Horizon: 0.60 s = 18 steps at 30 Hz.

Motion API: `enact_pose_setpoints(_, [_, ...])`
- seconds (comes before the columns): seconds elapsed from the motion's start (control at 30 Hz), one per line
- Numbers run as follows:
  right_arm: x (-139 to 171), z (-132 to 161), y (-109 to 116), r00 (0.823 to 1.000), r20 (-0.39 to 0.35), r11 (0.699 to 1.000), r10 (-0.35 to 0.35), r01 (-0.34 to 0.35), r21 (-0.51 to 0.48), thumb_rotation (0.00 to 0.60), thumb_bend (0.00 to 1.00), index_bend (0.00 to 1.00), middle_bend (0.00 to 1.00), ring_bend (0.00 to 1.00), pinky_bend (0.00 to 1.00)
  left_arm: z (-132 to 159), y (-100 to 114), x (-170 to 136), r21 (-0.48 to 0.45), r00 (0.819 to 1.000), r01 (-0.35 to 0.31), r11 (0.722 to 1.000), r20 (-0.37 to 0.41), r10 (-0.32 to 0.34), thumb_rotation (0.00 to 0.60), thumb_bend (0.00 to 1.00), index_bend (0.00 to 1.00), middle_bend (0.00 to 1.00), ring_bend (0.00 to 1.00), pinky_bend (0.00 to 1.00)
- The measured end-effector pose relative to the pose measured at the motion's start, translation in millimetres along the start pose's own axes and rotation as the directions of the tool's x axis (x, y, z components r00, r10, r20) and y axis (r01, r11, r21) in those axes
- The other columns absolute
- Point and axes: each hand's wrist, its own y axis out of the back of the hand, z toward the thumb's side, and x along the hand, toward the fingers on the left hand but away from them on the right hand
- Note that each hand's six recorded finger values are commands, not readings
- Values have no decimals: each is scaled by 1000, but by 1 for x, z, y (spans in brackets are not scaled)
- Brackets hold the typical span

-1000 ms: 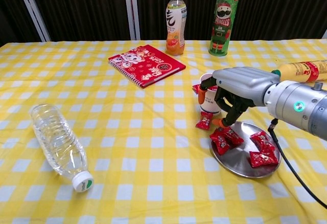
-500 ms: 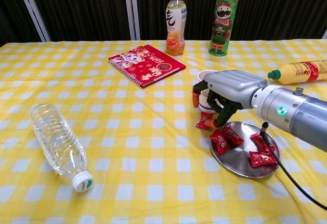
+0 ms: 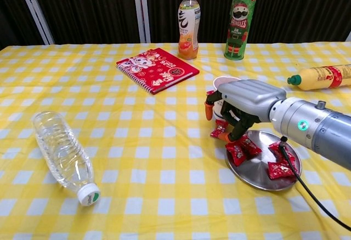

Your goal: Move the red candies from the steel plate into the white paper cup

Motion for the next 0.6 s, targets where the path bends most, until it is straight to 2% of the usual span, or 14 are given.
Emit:
enact_pose_setpoints(0.2, [3,-1,-3,1000,-13,1000,-11,11,24,600,349,435,805,780,880,2,0,0,1,1000,-3,1000,3,3,600,74,0,0,0,0])
enact_pose_setpoints(0.37, [4,-1,0,998,-44,995,-52,55,86,600,348,435,805,780,880,2,0,0,1,1000,-4,1000,4,4,600,74,0,0,0,0])
enact_pose_setpoints(0.6, [2,-5,6,984,-122,955,-132,159,252,600,349,435,805,780,880,1,0,0,-1,1000,-4,1000,4,4,600,74,0,0,0,0])
